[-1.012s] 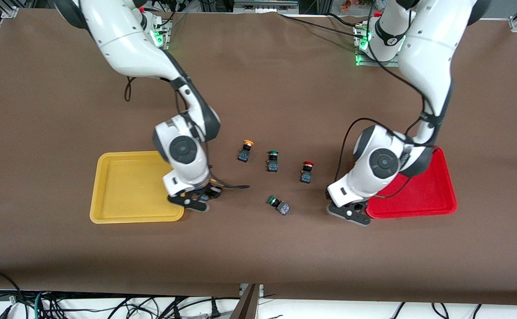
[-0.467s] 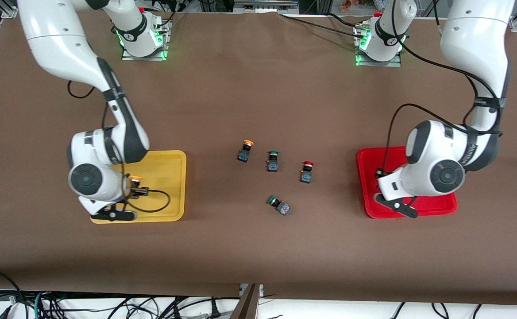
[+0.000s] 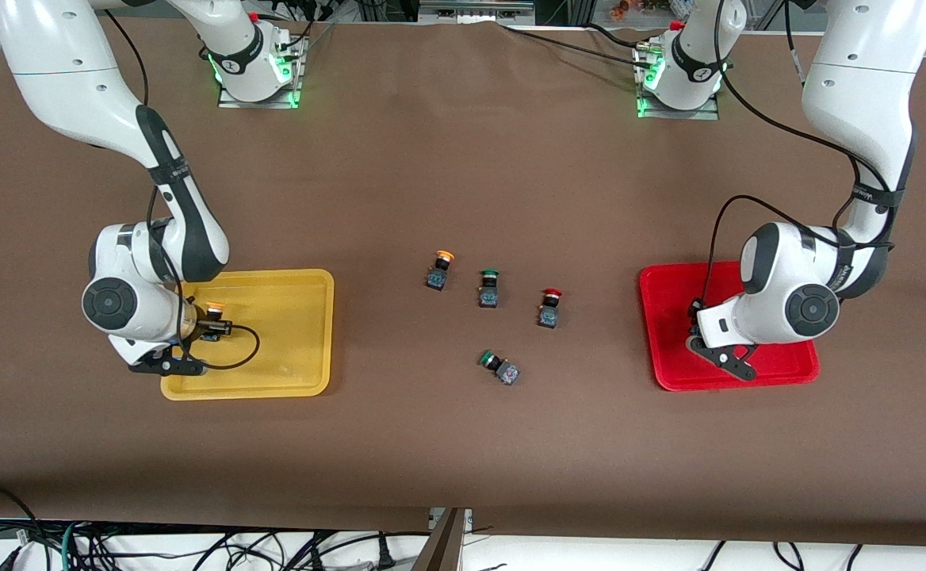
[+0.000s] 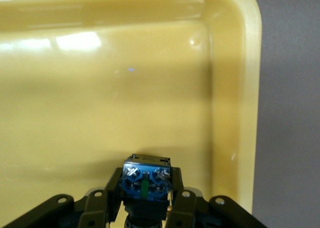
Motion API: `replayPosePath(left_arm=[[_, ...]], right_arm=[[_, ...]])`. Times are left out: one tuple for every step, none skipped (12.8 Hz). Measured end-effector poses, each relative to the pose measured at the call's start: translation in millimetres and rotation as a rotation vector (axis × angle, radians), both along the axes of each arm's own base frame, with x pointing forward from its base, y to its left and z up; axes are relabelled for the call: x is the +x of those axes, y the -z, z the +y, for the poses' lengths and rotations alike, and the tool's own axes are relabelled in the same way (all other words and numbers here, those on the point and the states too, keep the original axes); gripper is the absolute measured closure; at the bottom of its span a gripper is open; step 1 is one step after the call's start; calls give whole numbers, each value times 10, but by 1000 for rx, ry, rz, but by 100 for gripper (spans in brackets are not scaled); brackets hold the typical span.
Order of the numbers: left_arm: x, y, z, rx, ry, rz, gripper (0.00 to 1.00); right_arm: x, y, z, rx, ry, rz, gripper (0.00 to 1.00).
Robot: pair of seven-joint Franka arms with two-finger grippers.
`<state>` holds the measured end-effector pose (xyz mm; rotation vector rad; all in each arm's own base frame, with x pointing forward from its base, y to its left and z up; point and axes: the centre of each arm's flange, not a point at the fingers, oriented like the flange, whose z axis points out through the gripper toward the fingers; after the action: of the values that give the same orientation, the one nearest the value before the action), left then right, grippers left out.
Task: Place red and yellow buttons in trays
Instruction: 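Lower the orange button into the yellow tray while the left gripper lowers red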
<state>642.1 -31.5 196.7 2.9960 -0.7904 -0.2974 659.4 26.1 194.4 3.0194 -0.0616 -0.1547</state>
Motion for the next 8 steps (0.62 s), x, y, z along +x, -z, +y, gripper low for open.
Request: replayPosePath(left_arm=[[-5, 5, 7, -5, -2, -1, 59], [-1, -6, -16, -10, 0, -5, 58], [6, -35, -68, -16, 7, -11, 56], [24, -116, -151, -27, 18, -26, 46], [59, -280, -263, -37, 29, -53, 36], [93, -514, -418, -46, 33, -87, 25], [104, -753, -616, -54, 13, -110, 14], [83, -967, -870, -62, -28, -122, 3]], right_arm=[[-11, 2, -35, 1, 0, -1, 58], [-7, -8, -47, 2, 0, -4, 50], [4, -35, -37, 4, -4, -10, 39], [29, -107, -6, 8, -12, -22, 28], [65, -246, 55, 14, -26, -41, 17], [95, -435, 184, 25, -42, -51, 6], [95, -603, 387, 46, -41, -42, 0], [71, -748, 654, 80, -3, -28, 0]])
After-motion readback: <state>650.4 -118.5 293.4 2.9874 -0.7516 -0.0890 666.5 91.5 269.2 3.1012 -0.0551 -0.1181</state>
